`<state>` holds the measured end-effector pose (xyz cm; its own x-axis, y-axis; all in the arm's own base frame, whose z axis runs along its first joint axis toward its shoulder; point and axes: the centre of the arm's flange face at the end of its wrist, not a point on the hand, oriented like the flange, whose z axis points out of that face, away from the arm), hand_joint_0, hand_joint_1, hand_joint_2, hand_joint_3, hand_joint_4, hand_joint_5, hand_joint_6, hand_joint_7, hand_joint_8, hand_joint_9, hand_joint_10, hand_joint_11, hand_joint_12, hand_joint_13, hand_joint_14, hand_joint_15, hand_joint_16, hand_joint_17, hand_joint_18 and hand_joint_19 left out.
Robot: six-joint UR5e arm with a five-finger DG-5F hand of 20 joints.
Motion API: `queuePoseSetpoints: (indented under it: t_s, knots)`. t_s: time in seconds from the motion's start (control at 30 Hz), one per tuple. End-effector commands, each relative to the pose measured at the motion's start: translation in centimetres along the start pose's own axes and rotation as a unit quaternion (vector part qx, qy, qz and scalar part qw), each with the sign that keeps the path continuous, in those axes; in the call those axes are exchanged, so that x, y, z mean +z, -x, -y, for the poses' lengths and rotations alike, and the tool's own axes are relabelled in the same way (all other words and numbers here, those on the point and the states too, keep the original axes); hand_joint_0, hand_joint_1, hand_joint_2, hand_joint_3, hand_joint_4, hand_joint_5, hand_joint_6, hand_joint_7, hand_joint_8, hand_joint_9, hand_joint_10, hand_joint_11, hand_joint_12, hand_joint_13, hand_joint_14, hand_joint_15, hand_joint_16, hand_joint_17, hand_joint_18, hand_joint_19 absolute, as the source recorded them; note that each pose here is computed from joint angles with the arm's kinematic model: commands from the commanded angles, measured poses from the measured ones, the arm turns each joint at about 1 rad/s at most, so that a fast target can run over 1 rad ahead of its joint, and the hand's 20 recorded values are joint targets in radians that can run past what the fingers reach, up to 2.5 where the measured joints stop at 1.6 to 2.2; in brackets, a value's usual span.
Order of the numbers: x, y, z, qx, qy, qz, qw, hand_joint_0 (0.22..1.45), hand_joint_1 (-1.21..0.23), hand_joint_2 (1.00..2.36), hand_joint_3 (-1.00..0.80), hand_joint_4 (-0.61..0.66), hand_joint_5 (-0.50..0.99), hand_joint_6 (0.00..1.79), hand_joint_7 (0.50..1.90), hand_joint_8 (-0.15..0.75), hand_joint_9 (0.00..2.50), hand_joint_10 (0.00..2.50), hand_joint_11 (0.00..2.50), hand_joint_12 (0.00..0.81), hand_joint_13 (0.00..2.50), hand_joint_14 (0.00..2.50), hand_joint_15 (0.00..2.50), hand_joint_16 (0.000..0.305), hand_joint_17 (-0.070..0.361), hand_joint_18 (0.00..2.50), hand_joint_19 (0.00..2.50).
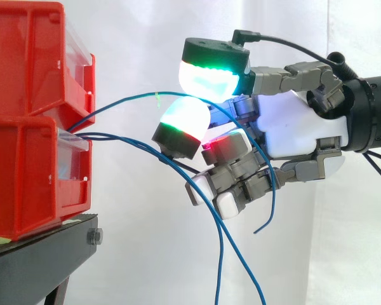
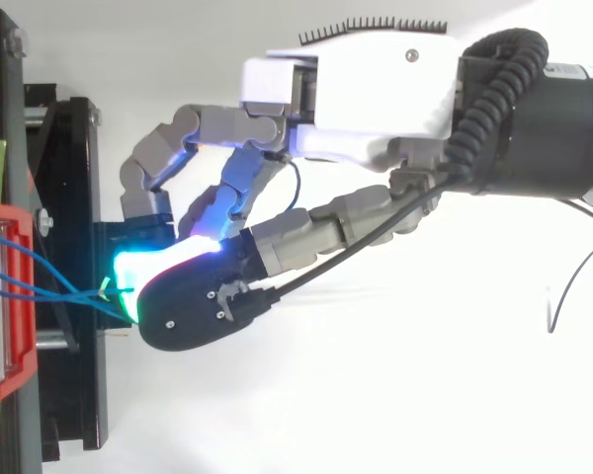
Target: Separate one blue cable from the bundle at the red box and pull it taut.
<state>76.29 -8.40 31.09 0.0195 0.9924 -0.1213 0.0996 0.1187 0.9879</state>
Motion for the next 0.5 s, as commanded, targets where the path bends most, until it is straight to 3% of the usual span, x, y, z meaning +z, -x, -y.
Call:
queuePoseSetpoints:
  t_s: [0.0,0.1,0.47]
  knots:
    - [0.01,-0.02,-0.01,0.018,0.0,0.0,0.9998,0.66,-0.77,1.02,-0.21,-0.07,-0.21,0.88,0.95,0.288,1.08,0.02,1.26,0.362,0.84,0.02,0.59,0.04,0.091,0.73,0.63]
    - [-0.03,-0.01,0.08,0.029,-0.001,0.001,0.9996,0.67,-0.79,1.02,-0.23,-0.07,-0.21,0.88,0.95,0.287,1.09,0.02,1.26,0.361,0.84,0.02,0.59,0.04,0.091,0.74,0.63]
    - [-0.06,-0.03,0.17,0.029,-0.003,0.0,0.9996,0.69,-0.79,1.02,-0.25,-0.2,-0.21,0.88,0.98,0.25,1.22,0.02,1.38,0.356,0.88,0.02,0.59,0.04,0.089,0.77,0.65]
